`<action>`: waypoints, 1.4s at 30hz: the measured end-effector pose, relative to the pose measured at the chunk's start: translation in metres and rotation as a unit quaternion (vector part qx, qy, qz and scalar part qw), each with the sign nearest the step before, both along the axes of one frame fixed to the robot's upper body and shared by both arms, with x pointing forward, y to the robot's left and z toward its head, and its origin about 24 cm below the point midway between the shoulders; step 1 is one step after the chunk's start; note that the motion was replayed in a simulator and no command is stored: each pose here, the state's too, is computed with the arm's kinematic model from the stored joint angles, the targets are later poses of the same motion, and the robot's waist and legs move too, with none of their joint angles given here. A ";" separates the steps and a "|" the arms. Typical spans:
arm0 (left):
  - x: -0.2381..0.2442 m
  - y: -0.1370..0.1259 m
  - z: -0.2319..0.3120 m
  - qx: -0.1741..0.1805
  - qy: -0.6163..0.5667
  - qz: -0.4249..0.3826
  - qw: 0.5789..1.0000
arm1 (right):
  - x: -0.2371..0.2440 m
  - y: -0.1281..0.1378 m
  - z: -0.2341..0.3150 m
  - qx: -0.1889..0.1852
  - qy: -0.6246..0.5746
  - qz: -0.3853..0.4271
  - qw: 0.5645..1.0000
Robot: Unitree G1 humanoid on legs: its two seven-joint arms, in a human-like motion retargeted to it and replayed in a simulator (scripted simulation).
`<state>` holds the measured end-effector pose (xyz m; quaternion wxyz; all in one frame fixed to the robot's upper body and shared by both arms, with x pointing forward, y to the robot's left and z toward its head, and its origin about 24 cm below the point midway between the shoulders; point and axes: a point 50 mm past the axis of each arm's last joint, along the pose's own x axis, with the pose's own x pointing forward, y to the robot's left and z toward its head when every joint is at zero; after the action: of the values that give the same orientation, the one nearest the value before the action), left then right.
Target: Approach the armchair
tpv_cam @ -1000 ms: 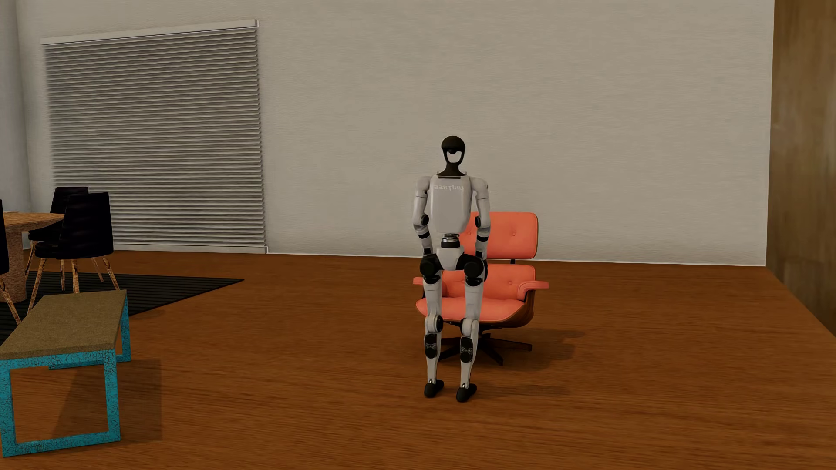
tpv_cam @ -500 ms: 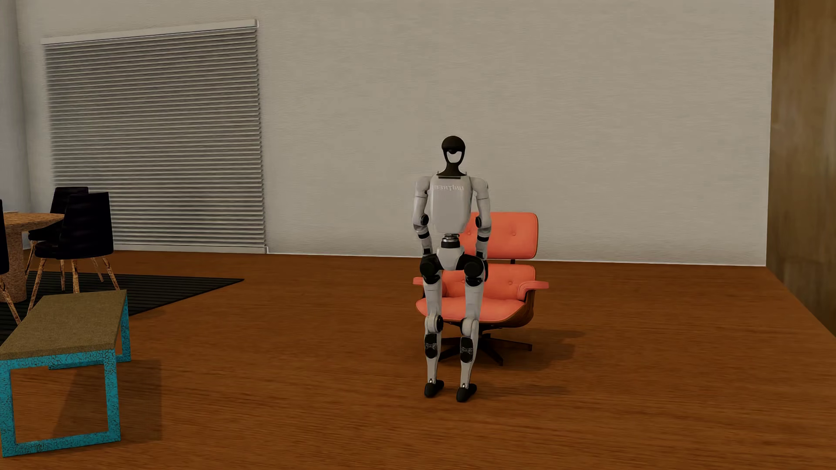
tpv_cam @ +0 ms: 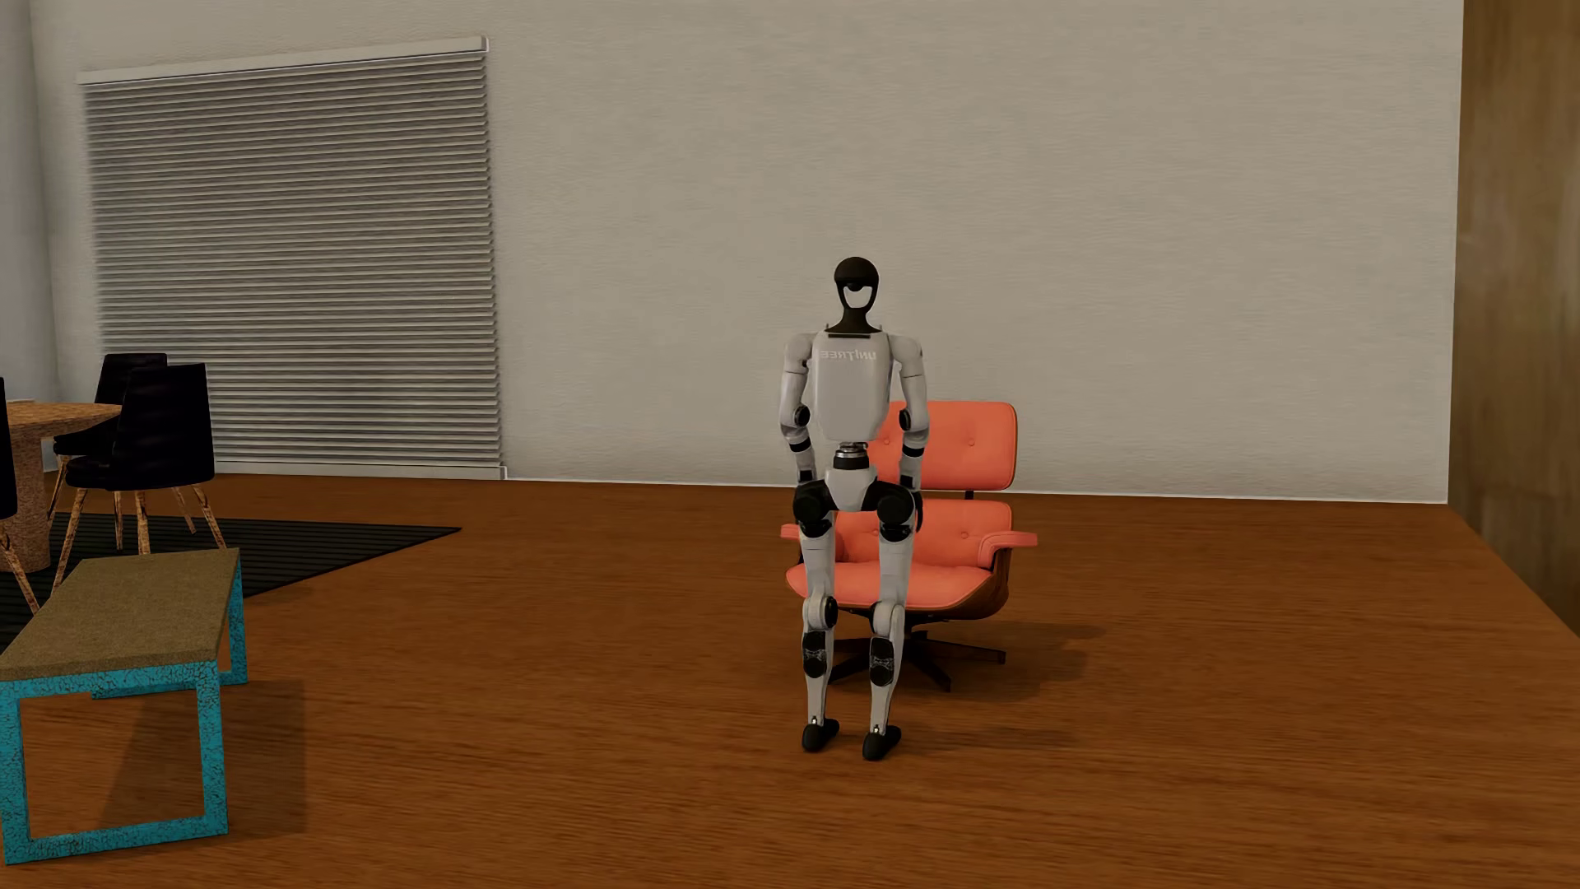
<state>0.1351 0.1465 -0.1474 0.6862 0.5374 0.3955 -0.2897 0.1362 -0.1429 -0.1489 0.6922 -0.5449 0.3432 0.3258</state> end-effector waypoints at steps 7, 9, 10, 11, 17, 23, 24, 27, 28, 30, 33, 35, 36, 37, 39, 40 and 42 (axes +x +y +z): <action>0.001 0.001 0.001 -0.001 -0.004 0.010 1.000 | 0.000 0.003 0.000 0.004 0.003 -0.008 1.000; 0.001 0.001 0.001 -0.003 0.001 0.016 1.000 | -0.002 0.004 -0.001 0.006 0.005 -0.009 1.000; 0.001 0.002 0.001 -0.004 0.001 0.018 1.000 | -0.002 0.005 -0.001 0.007 0.006 -0.009 1.000; 0.001 0.002 0.001 -0.005 0.001 0.019 1.000 | -0.003 0.006 -0.001 0.008 0.007 -0.009 1.000; 0.003 0.001 0.002 -0.004 -0.004 0.018 1.000 | -0.005 0.011 -0.002 0.014 0.011 -0.006 1.000; 0.003 0.001 0.001 -0.005 0.001 0.018 1.000 | -0.002 0.011 -0.001 0.015 0.006 -0.011 1.000; 0.003 0.001 0.001 -0.005 0.001 0.018 1.000 | -0.001 0.010 -0.001 0.014 0.005 -0.010 1.000; 0.003 0.000 0.001 -0.003 0.000 0.012 1.000 | 0.000 0.009 -0.001 0.012 0.005 -0.008 1.000; 0.003 0.001 0.001 -0.003 0.000 0.011 1.000 | 0.000 0.009 0.000 0.012 0.004 -0.008 1.000; 0.002 0.001 0.001 -0.001 0.004 0.009 1.000 | 0.000 0.007 0.000 0.012 0.003 -0.010 1.000; 0.000 0.001 -0.001 0.002 0.006 -0.001 1.000 | -0.003 0.005 -0.001 0.009 0.008 -0.008 1.000; -0.003 0.001 -0.001 0.000 0.010 -0.004 1.000 | -0.004 0.002 -0.001 0.009 0.009 -0.009 1.000; -0.005 0.001 -0.002 -0.003 0.014 -0.003 1.000 | -0.003 0.001 -0.001 0.012 0.009 -0.013 1.000; -0.007 -0.001 -0.002 -0.006 0.017 0.001 1.000 | -0.003 0.001 -0.001 0.016 0.011 -0.018 1.000; -0.009 -0.002 -0.003 -0.005 0.020 0.005 1.000 | -0.004 0.002 -0.002 0.025 0.028 -0.021 0.999; -0.009 -0.001 -0.004 0.000 0.020 -0.002 1.000 | -0.006 0.003 -0.002 0.031 0.041 -0.017 0.999; -0.007 0.001 -0.003 0.009 0.018 -0.024 1.000 | -0.011 0.004 -0.003 0.040 0.056 -0.012 0.998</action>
<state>0.1281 0.1473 -0.1506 0.6672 0.5475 0.3972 -0.3120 0.1252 -0.1392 -0.1523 0.6971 -0.4934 0.3744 0.3613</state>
